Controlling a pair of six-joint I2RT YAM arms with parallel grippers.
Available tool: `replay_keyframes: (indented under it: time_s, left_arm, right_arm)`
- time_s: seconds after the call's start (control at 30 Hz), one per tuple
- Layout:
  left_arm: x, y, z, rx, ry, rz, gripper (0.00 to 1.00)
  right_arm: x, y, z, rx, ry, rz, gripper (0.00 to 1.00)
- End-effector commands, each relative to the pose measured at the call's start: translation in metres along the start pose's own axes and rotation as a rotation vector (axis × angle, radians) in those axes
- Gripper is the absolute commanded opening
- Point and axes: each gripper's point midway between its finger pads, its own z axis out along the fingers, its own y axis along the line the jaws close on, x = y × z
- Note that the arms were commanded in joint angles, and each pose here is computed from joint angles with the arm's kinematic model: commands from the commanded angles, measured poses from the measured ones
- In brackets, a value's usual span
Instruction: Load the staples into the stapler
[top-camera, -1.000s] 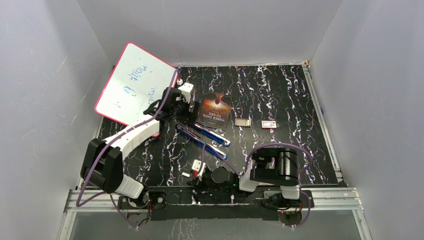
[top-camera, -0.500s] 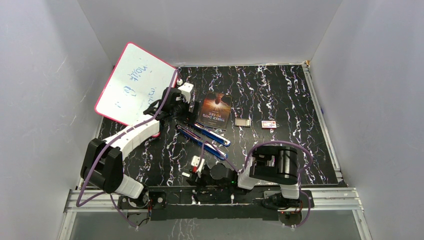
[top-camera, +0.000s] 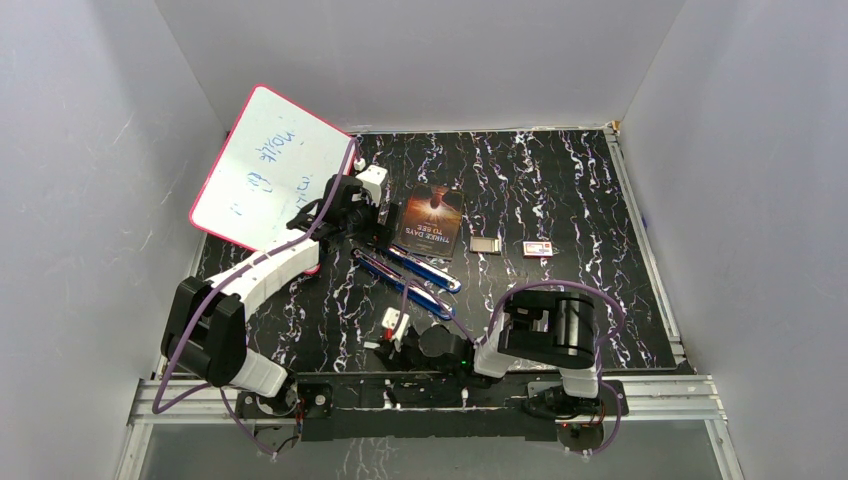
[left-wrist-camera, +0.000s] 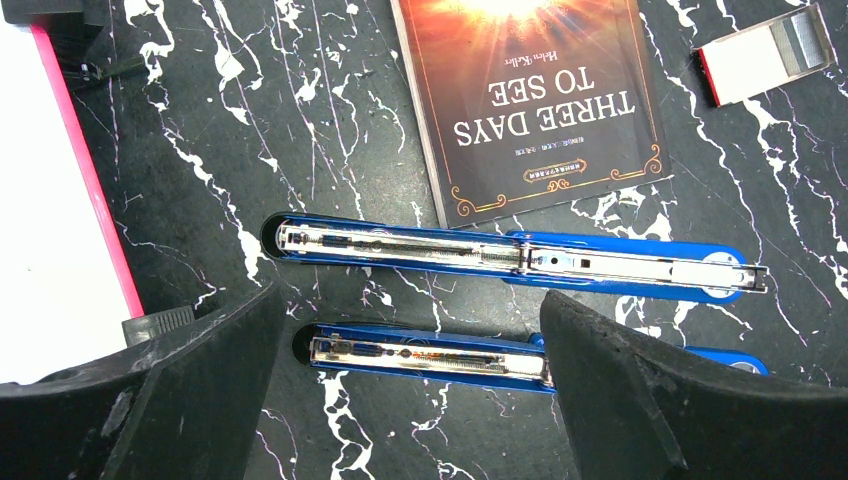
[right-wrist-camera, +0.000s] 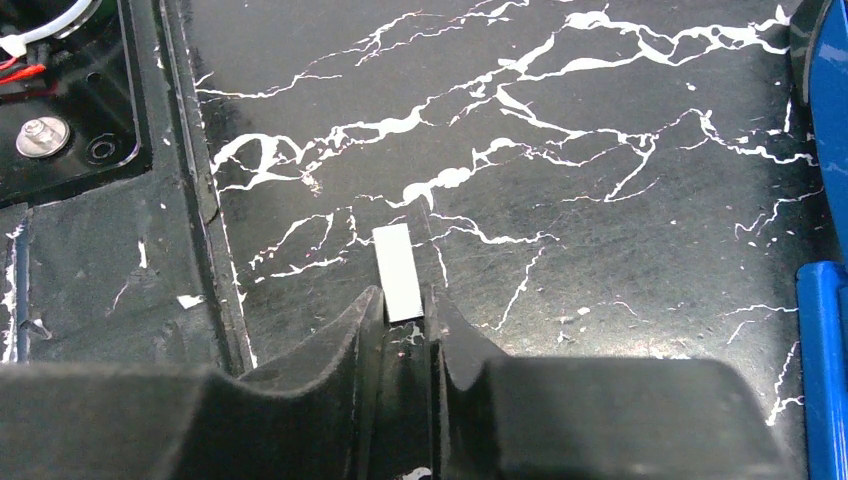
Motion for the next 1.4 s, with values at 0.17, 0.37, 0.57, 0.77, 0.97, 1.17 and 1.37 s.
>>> replay_keyframes:
  time_s: [0.17,0.37,0.57,0.77,0.97,1.17,1.37]
  left_arm:
    - [-0.010,-0.001,-0.013,-0.005,-0.035,0.016,0.98]
    - [-0.009,0.000,-0.012,-0.007,-0.033,0.016,0.98]
    - [-0.008,0.000,-0.011,-0.011,-0.029,0.013,0.98]
    - [-0.006,0.002,-0.009,-0.020,-0.021,0.010,0.98]
    - [0.002,0.003,0.001,-0.023,0.009,0.006,0.98]
    - [0.010,-0.003,0.016,0.011,0.043,-0.003,0.98]
    - [0.019,-0.002,0.024,0.009,0.074,0.001,0.98]
  right_arm:
    - [0.035,0.005,-0.007,-0.046,0.142,-0.033,0.14]
    - [0.002,0.015,-0.003,-0.105,0.076,-0.076,0.08]
    - [-0.074,0.001,-0.011,-0.090,-0.054,-0.119,0.00]
    - [-0.109,-0.074,-0.059,0.103,-0.097,-0.085,0.00]
    - [-0.103,-0.171,-0.124,0.399,-0.052,0.010,0.00]
    - [-0.096,-0.215,-0.130,0.426,0.032,0.059,0.00]
    - [-0.088,-0.207,-0.104,0.281,0.102,0.061,0.00]
